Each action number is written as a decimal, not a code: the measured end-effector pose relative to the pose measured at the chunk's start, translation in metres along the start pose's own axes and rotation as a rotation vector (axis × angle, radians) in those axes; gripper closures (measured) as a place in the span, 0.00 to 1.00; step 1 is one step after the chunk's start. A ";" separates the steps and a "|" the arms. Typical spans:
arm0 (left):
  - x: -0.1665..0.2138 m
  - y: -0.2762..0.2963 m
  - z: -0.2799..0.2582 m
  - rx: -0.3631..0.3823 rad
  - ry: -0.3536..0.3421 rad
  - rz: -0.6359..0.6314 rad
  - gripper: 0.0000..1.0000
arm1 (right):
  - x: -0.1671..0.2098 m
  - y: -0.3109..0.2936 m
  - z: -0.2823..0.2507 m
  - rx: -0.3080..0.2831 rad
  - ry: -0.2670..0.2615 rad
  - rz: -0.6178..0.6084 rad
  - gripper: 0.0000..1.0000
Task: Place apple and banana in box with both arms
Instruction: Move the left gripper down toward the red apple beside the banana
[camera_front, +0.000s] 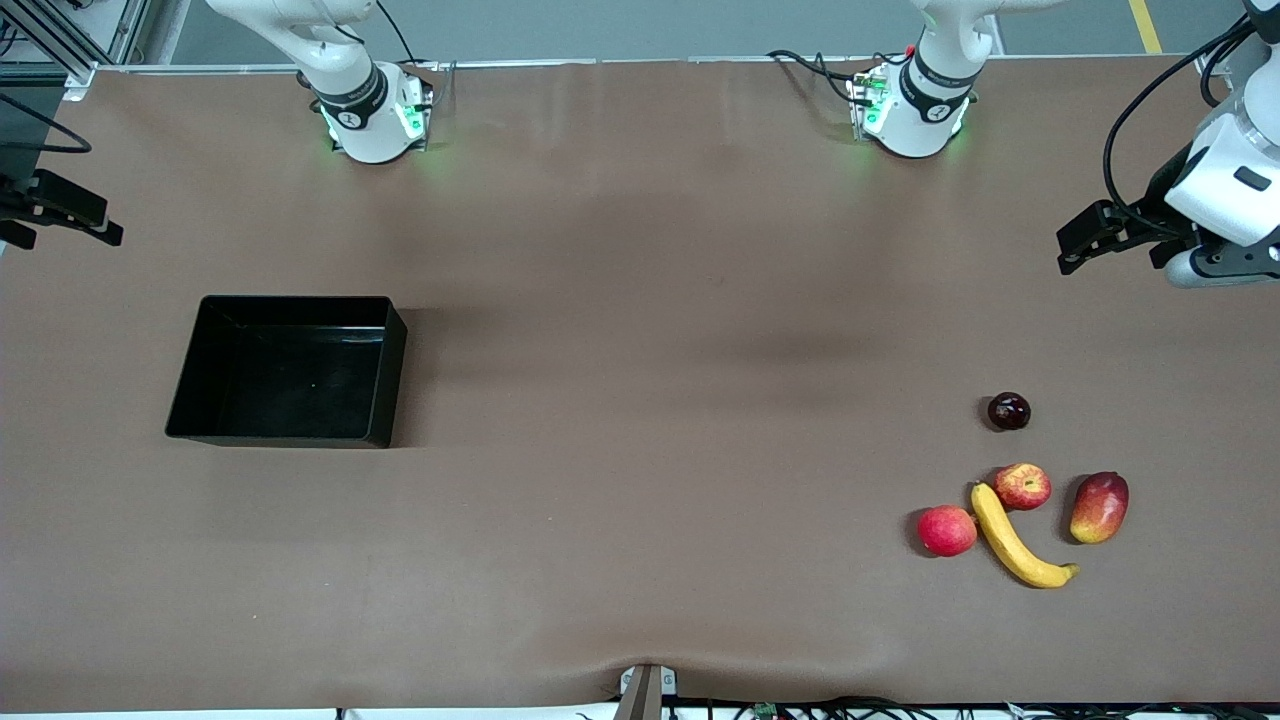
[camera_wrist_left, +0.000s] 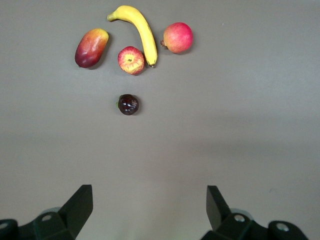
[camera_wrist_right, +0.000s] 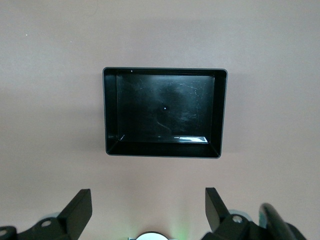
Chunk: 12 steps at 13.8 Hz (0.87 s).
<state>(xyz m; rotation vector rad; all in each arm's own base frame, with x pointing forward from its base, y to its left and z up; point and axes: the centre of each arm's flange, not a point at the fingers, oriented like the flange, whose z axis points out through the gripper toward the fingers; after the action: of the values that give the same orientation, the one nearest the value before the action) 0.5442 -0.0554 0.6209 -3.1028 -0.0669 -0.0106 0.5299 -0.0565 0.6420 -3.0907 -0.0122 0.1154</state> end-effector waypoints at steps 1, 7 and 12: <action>0.000 0.000 0.000 0.000 0.000 0.000 0.00 | 0.000 0.000 0.000 0.000 0.000 0.000 0.00; 0.008 -0.008 -0.004 -0.005 0.015 -0.015 0.00 | 0.003 0.004 0.003 0.000 -0.001 0.006 0.00; 0.064 -0.064 0.049 -0.025 0.036 -0.099 0.00 | 0.019 0.027 0.025 0.004 -0.022 0.047 0.00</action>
<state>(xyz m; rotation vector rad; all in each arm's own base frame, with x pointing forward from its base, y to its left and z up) 0.6055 0.0131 0.5745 -3.1194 -0.2201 -0.0706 0.5471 -0.0822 0.6139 -3.0869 0.0593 0.1504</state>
